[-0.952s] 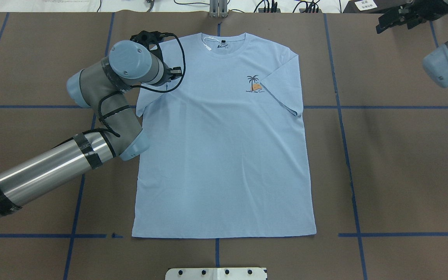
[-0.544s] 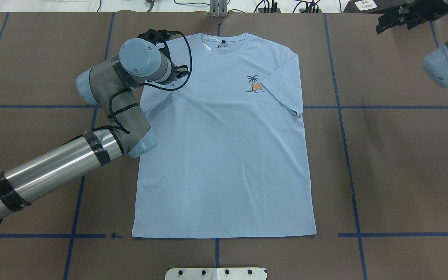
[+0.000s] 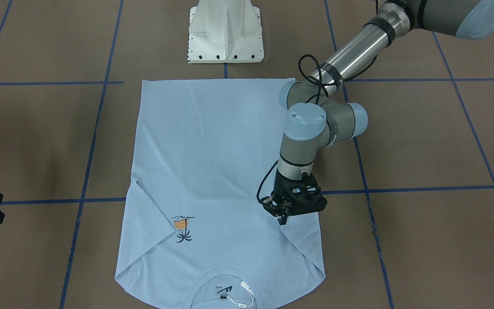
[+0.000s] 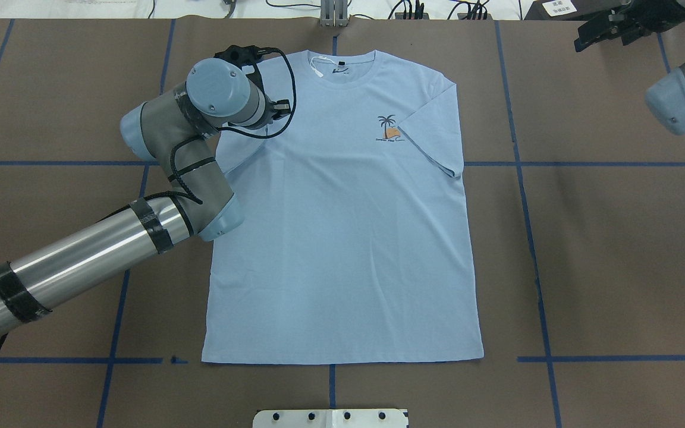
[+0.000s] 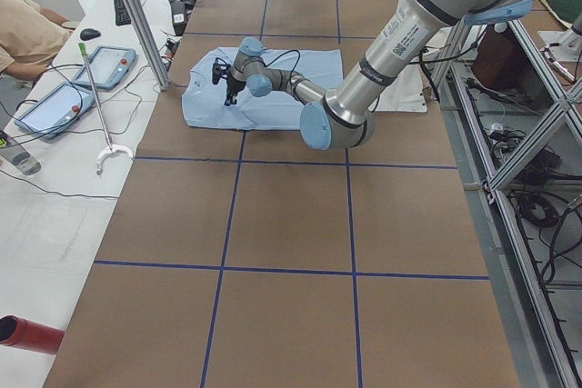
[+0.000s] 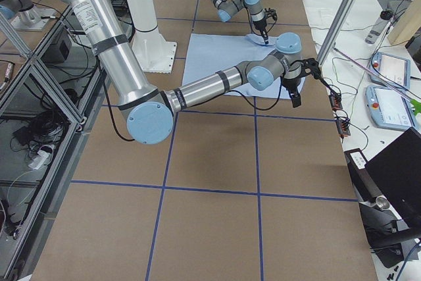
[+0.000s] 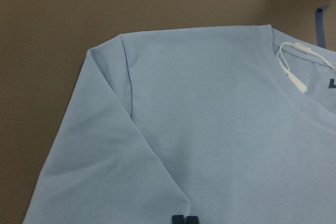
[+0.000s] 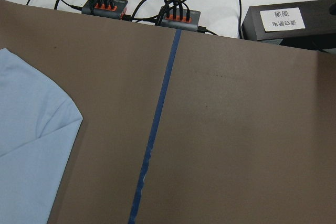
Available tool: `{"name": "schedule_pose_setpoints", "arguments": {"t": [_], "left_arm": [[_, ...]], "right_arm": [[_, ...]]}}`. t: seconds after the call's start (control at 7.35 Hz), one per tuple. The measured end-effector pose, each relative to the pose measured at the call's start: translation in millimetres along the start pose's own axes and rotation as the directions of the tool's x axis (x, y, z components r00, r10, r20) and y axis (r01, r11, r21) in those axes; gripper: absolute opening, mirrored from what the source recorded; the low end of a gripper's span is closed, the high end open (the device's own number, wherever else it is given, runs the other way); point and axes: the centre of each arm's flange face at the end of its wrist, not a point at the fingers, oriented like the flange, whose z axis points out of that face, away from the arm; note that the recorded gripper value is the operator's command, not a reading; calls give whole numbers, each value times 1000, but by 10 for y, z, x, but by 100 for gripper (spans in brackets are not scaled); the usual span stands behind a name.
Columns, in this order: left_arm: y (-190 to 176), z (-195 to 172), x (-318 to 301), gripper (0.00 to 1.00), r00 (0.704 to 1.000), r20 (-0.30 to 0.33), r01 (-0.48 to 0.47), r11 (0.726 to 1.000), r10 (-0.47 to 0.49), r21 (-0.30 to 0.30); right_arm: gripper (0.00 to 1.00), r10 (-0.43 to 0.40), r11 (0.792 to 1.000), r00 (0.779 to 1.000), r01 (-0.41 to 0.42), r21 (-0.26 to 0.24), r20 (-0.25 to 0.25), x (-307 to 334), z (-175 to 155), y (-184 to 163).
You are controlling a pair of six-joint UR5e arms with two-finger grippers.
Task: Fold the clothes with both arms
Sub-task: 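Move the left gripper over the shirt's other shoulder near the collar, then move both grippers down to the shirt's hem corners nearest the robot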
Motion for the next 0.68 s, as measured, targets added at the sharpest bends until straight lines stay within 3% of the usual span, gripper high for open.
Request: {"name": "schedule_pose_setpoints", "arguments": {"t": [0.14,0.27,0.68], "left_arm": [[6,-2,10,64,1000,-1,10,1000,-10,-1],[11,0,10,100,1000,-1,18,1000,-18,-2],[22,-57,13,100,998,-14,-65,998,65,-5]], "right_arm": [[100,-1,1000,1000,1,-1,1,-9,8,4],[100,-4,1000,1000,4,-3,2,-31,23,13],[100,0,1000,1000,0,-17,22,-270,127,94]]}}
